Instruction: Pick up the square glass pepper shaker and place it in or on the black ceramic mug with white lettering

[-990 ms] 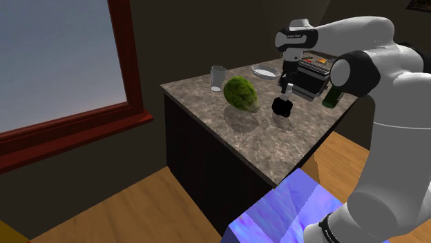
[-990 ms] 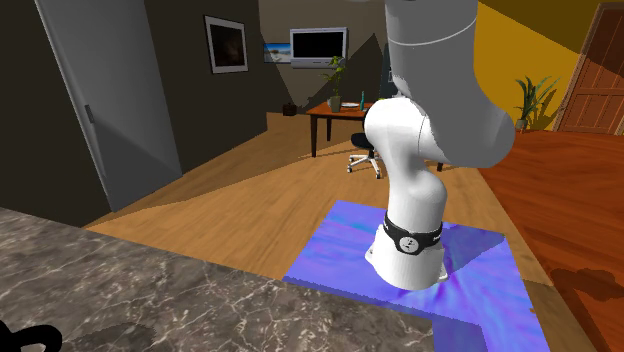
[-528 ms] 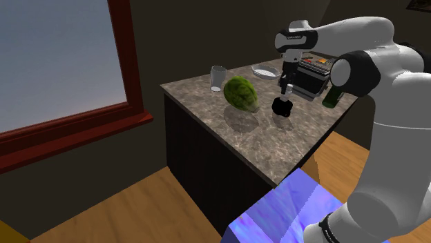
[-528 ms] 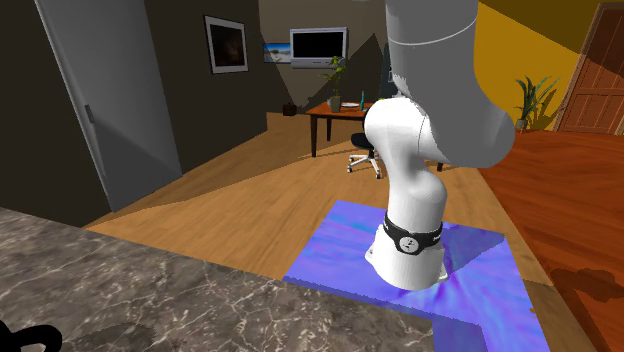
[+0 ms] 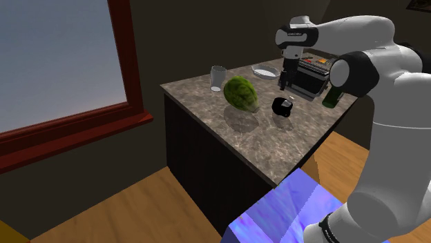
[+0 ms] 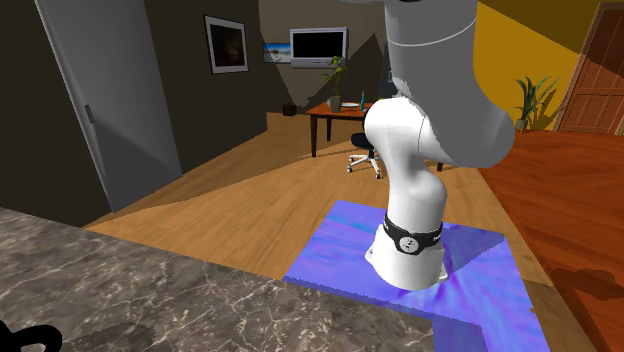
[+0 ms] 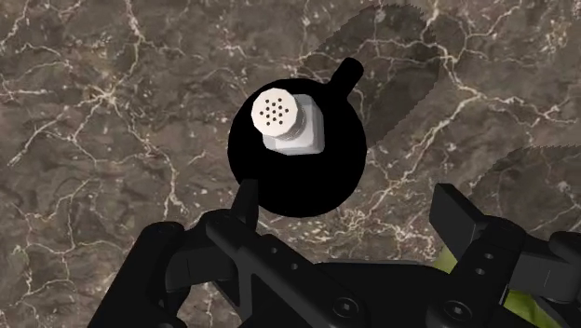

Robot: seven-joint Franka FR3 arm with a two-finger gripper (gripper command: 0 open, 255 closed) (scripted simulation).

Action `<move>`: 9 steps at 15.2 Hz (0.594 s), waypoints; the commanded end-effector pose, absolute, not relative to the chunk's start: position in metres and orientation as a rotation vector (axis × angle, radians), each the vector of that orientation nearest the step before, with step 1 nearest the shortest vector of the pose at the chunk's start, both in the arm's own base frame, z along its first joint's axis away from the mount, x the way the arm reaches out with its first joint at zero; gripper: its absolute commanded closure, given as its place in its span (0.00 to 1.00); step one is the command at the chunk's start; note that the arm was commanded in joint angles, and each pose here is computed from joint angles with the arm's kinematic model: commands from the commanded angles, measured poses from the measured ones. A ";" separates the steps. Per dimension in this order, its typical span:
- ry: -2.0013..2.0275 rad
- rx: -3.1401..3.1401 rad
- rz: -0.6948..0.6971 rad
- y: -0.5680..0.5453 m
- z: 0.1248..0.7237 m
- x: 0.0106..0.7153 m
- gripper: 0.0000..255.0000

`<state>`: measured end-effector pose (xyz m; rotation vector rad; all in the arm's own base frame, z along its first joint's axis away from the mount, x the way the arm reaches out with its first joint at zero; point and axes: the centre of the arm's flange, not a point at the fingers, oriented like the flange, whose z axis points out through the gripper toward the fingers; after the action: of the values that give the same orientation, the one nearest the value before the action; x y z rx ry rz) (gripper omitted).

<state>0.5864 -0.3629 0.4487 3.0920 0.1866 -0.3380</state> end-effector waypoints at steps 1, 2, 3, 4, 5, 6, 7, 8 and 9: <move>0.187 3.092 -0.339 -0.361 0.471 0.592 0.00; 0.187 3.092 -0.339 -0.361 0.481 0.594 0.00; 0.187 3.092 -0.339 -0.361 0.481 0.594 0.00; 0.187 3.092 -0.339 -0.361 0.481 0.594 0.00; 0.187 3.092 -0.339 -0.361 0.481 0.594 0.00; 0.187 3.092 -0.339 -0.361 0.481 0.594 0.00; 0.187 3.092 -0.339 -0.361 0.481 0.594 0.00; 0.187 3.092 -0.339 -0.361 0.481 0.594 0.00; 0.187 3.092 -0.339 -0.361 0.481 0.594 0.00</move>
<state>0.5939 -0.3609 0.4814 3.0924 0.1865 -0.3390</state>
